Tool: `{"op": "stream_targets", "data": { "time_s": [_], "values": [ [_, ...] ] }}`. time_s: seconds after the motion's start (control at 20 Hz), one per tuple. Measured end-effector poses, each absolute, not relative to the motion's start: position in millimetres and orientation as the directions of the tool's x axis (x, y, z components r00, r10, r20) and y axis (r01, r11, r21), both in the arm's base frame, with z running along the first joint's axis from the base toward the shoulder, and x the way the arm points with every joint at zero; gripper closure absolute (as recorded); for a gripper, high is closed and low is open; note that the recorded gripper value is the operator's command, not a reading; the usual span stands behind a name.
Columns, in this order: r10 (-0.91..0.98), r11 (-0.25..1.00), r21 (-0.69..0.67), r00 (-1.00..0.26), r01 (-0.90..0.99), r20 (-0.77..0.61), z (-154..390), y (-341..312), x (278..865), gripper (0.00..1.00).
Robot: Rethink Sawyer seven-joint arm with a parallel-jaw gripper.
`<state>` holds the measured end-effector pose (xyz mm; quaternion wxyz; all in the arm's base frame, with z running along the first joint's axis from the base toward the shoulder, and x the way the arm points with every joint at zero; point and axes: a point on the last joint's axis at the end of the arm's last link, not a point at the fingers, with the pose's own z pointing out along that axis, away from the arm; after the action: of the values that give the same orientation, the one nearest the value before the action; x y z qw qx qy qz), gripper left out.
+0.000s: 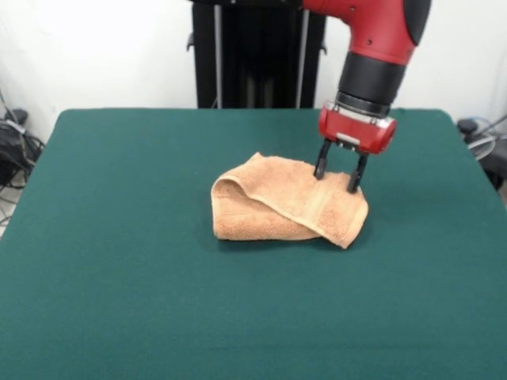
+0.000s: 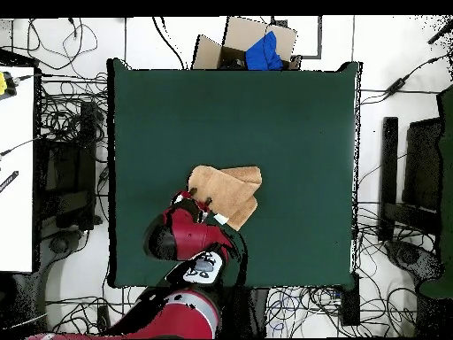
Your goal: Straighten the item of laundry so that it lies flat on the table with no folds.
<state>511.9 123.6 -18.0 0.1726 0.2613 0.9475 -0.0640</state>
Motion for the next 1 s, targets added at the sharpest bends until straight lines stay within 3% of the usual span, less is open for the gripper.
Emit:
{"op": "stream_targets", "data": {
  "time_s": [0.05, 1.0],
  "values": [
    [0.47, 0.857, -0.028, -0.802, 0.515, -0.369, -20.1, 123.0, 511.9, 1.0],
    [0.449, 0.868, -0.015, -0.797, 0.496, -0.404, -22.5, 105.7, 514.4, 1.0]
  ]
}}
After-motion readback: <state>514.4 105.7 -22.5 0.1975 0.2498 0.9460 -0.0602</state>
